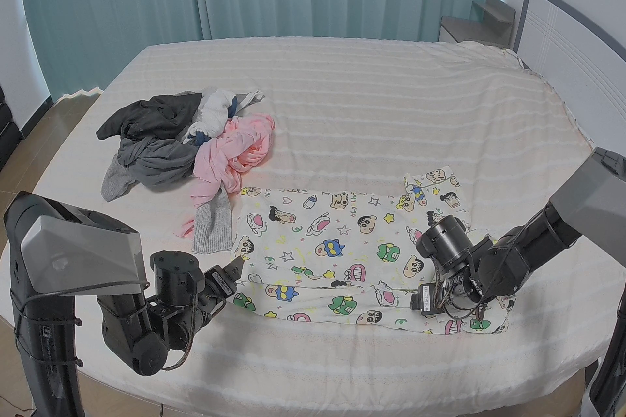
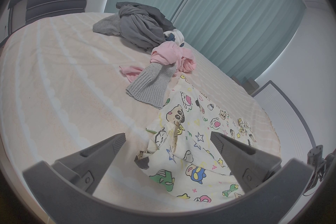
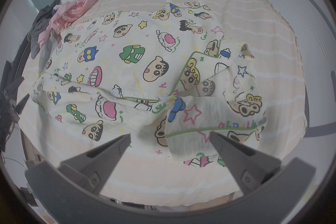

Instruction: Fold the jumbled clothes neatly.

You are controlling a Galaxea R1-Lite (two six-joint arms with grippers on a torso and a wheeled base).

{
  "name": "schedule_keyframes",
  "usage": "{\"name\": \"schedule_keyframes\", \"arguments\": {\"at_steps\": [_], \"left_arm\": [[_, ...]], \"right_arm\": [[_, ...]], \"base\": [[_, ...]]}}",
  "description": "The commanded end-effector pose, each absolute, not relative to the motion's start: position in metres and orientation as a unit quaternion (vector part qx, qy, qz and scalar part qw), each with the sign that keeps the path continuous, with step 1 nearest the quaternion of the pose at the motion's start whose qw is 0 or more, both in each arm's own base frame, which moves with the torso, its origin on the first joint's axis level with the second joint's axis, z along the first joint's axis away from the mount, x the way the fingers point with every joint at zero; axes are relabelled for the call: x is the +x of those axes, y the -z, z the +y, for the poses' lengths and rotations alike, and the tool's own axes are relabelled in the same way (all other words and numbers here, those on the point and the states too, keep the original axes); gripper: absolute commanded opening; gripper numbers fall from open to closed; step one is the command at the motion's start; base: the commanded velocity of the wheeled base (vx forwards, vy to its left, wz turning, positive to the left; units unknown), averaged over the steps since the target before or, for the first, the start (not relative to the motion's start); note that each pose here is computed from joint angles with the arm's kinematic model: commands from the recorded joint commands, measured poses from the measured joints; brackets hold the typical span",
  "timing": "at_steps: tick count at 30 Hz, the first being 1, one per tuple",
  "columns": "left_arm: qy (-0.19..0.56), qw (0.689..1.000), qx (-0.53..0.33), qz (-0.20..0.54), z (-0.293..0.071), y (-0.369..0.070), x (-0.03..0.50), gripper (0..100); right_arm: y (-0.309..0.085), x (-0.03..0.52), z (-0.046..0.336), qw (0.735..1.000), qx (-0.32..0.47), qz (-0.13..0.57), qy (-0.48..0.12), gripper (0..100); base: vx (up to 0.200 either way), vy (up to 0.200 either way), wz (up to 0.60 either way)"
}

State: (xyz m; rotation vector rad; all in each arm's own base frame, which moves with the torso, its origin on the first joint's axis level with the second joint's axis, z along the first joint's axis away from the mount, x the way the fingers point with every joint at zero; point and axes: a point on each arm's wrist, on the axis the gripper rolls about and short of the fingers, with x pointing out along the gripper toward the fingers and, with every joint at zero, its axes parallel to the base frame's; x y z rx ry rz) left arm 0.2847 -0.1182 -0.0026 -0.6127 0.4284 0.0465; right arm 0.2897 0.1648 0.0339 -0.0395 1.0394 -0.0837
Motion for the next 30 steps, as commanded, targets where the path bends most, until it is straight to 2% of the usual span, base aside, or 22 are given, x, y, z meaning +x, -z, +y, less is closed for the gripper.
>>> {"name": "schedule_keyframes", "arguments": {"at_steps": [1,6,8,12,15,20,30], "left_arm": [[-0.024,0.930,-0.298,0.213,-0.119,0.006,0.285,100],[-0.025,0.930,-0.297,0.214,-0.118,0.007,0.285,100],[-0.025,0.930,-0.296,0.215,-0.118,0.007,0.284,100],[-0.025,0.930,-0.296,0.216,-0.118,0.008,0.284,100],[-0.026,0.930,-0.296,0.216,-0.118,0.008,0.284,100],[-0.027,0.930,-0.295,0.218,-0.118,0.010,0.284,100],[-0.028,0.930,-0.294,0.220,-0.118,0.011,0.285,100]], "right_arm": [[-0.051,0.281,0.156,0.873,0.019,0.486,0.041,100],[-0.073,0.263,0.141,0.877,0.049,0.477,0.034,100],[-0.085,0.252,0.118,0.879,0.072,0.471,0.030,100],[-0.085,0.237,0.087,0.878,0.086,0.471,-0.005,100],[-0.072,0.222,0.057,0.881,0.065,0.466,-0.055,100],[-0.049,0.226,0.025,0.884,0.048,0.457,-0.088,100],[-0.018,0.247,0.020,0.877,0.052,0.466,-0.101,100]], "base": [[0.000,0.000,0.00],[0.000,0.000,0.00],[0.000,0.000,0.00],[0.000,0.000,0.00],[0.000,0.000,0.00],[0.000,0.000,0.00],[0.000,0.000,0.00]]}}
